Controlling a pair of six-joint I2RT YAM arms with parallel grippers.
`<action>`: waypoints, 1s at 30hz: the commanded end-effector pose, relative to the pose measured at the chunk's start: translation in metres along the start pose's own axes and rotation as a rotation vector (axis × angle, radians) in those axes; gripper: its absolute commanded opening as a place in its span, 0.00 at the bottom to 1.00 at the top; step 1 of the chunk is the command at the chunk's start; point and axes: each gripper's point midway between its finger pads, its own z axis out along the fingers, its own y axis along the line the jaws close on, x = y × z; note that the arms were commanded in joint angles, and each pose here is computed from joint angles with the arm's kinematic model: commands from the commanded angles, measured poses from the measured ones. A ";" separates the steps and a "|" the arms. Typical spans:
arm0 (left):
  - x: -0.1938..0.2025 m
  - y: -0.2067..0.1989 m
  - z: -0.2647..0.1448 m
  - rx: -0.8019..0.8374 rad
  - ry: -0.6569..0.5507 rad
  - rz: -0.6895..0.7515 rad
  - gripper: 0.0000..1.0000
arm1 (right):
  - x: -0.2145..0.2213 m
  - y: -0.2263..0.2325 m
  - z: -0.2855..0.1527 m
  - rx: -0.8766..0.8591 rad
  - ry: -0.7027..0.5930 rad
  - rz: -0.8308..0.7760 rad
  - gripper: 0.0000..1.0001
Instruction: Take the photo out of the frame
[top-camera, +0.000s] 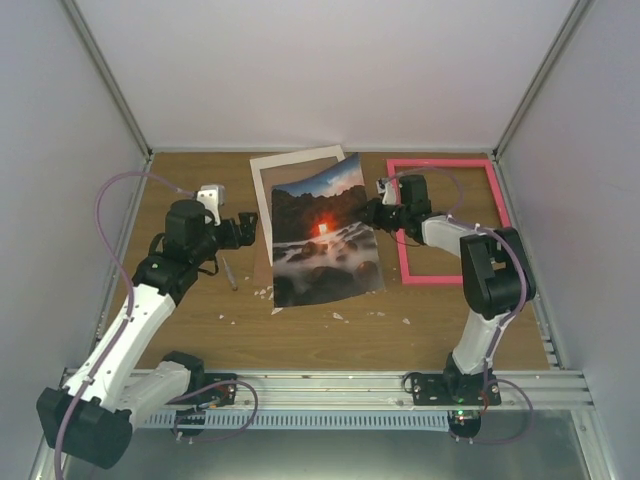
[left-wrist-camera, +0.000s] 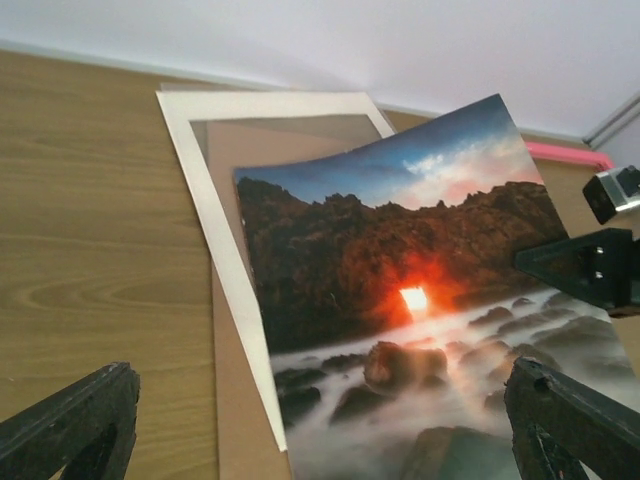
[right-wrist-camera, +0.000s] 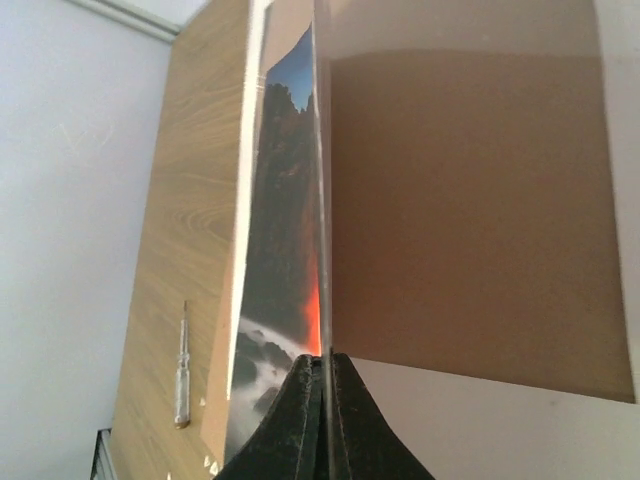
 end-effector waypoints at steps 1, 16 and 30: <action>0.003 -0.011 0.008 0.085 -0.010 -0.049 0.99 | -0.007 -0.017 0.006 0.009 -0.065 0.070 0.01; 0.020 -0.009 0.019 0.098 0.038 -0.076 0.99 | 0.001 -0.058 0.032 0.083 -0.030 0.122 0.11; 0.016 -0.009 0.012 0.095 0.022 -0.072 0.99 | 0.005 -0.074 0.013 0.237 -0.015 0.044 0.59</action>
